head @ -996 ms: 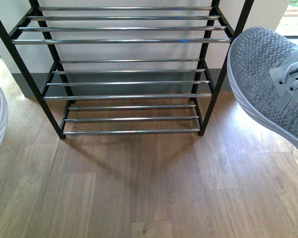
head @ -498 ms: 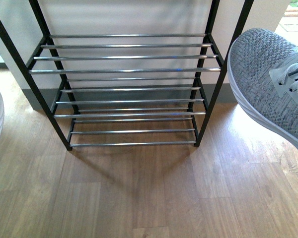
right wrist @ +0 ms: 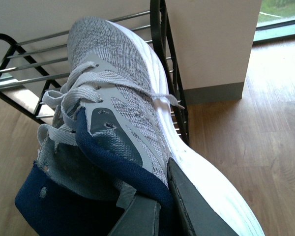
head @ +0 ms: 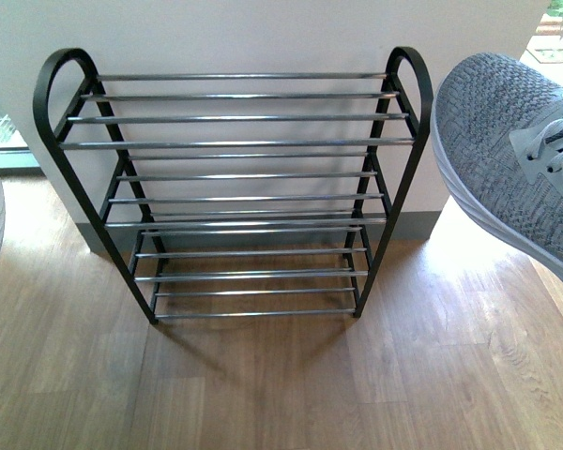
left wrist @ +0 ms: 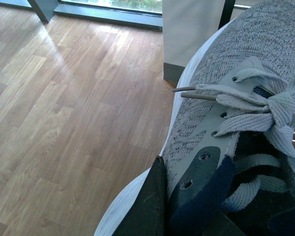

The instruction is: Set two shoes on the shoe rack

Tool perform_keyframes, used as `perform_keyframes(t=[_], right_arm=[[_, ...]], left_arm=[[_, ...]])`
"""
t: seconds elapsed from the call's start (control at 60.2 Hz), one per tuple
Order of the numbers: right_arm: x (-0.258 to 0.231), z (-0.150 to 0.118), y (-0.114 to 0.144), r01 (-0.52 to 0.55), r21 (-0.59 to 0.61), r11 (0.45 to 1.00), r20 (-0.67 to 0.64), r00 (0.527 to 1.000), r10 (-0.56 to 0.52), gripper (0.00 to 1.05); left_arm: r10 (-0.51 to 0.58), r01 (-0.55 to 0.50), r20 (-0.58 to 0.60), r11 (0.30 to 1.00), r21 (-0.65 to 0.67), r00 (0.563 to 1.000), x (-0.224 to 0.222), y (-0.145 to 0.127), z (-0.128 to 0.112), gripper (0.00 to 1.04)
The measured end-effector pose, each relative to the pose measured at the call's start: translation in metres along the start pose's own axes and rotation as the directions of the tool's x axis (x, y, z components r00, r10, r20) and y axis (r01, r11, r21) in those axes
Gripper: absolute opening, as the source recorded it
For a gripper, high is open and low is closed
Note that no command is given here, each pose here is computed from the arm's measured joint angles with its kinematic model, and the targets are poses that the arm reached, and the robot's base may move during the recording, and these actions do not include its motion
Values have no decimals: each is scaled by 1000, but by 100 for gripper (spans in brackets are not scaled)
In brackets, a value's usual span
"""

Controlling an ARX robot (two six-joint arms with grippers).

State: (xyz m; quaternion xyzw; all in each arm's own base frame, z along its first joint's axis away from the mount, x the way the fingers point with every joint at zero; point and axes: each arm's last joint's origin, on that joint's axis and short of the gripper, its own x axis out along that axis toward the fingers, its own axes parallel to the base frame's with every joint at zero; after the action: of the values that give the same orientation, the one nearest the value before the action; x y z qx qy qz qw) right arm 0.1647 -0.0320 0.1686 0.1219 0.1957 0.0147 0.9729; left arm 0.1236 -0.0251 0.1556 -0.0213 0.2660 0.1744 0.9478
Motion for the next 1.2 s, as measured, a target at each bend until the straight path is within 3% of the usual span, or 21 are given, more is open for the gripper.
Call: perform_keyframes(t=[0.316,0.399,0.482,0.664,0.93,1.196], right_arm=[[0,0,0,-2,0,1000,0,1000,2,1],[1,0,0,-82,-31,996,68,994,84,1],[4,11,6,-121,-40,992,121,985,125,1],[32,35,30,-131,49,990,95,988,126,1],[125,57,90,-81,188,979,-33,995,89,1],[235,54,131,81,343,936,-178,984,-20,1]], left_arm=[[0,0,2,1000,-2,1000,0,0,1,2],[0,0,2,1000,-2,1000,0,0,1,2],[0,0,2,1000,-1,1000,0,0,1,2],[0,0,2,1000,-1,1000,0,0,1,2],[0,0,2,1000,-1,1000,0,0,1,2],[0,0,2,1000,-2,1000,0,0,1,2]])
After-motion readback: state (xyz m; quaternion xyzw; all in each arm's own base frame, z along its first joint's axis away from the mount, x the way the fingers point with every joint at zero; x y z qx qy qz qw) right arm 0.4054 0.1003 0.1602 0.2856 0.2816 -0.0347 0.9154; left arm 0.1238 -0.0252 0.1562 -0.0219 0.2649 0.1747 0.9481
